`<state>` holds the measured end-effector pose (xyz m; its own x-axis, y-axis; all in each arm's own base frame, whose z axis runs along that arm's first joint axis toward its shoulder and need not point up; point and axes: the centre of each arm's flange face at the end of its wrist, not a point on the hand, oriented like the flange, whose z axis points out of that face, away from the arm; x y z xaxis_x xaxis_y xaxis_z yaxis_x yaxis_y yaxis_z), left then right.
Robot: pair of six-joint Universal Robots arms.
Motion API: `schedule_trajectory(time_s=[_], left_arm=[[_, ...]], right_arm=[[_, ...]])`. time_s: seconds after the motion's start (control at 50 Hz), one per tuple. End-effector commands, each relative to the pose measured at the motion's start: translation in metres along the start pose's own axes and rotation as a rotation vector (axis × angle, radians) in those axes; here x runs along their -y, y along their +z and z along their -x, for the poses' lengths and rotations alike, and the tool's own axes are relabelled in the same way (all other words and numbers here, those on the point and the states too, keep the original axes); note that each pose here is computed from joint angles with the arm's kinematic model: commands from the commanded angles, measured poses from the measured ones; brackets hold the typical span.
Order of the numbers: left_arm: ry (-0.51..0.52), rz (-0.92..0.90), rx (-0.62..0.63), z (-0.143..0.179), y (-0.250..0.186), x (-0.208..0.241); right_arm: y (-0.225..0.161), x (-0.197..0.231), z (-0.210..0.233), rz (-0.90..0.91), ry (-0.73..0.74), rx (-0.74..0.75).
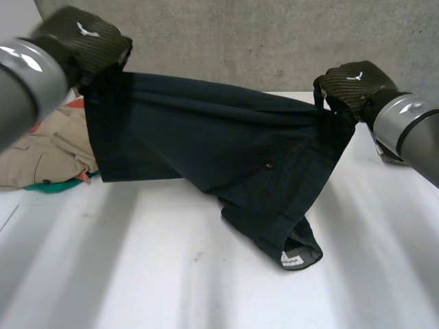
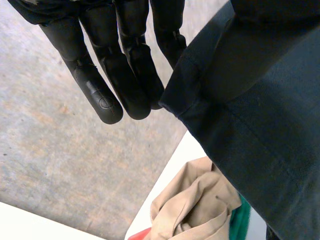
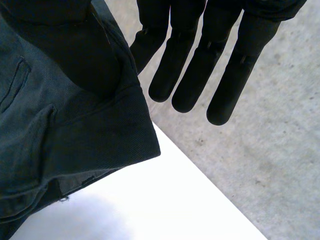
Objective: Fold the laundry.
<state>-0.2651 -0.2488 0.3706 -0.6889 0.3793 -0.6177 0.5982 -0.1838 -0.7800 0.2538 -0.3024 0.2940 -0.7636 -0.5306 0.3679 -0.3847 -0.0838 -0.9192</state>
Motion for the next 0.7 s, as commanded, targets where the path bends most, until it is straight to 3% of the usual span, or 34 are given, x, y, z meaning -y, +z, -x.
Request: schedule_trajectory(time_s=[0.02, 0.1, 0.16, 0.22, 0.28, 0.42, 0.5, 0.58, 0.66, 0.7], left_arm=[[0.077, 0.022, 0.063, -0.020, 0.076, -0.025], [0.017, -0.301, 0.179, 0.006, 0.096, 0.028], [-0.093, -0.700, 0.414, 0.062, 0.075, 0.099], [-0.178, -0.848, 0.554, 0.089, 0.056, 0.123], [-0.220, -0.844, 0.583, 0.092, 0.051, 0.124], [-0.226, -0.699, 0.490, 0.069, 0.063, 0.092], [-0.222, -0.603, 0.419, 0.047, 0.078, 0.058], [-0.220, -0.485, 0.296, 0.008, 0.092, 0.017], [-0.207, -0.287, 0.089, -0.065, 0.098, -0.049], [-0.205, -0.240, 0.031, -0.085, 0.094, -0.063]], right_arm=[[0.033, -0.007, -0.004, -0.018, -0.033, -0.040], [0.068, 0.033, -0.027, -0.260, -0.115, -0.210], [0.081, 0.096, -0.062, -0.629, -0.137, -0.449], [0.074, 0.130, -0.077, -0.851, -0.157, -0.566], [0.065, 0.149, -0.083, -0.977, -0.179, -0.606], [0.071, 0.135, -0.070, -0.908, -0.207, -0.483], [0.081, 0.090, -0.058, -0.718, -0.163, -0.421], [0.081, 0.043, -0.043, -0.555, -0.123, -0.347], [0.080, -0.030, -0.013, -0.352, -0.076, -0.239], [0.079, -0.052, -0.004, -0.284, -0.069, -0.216]])
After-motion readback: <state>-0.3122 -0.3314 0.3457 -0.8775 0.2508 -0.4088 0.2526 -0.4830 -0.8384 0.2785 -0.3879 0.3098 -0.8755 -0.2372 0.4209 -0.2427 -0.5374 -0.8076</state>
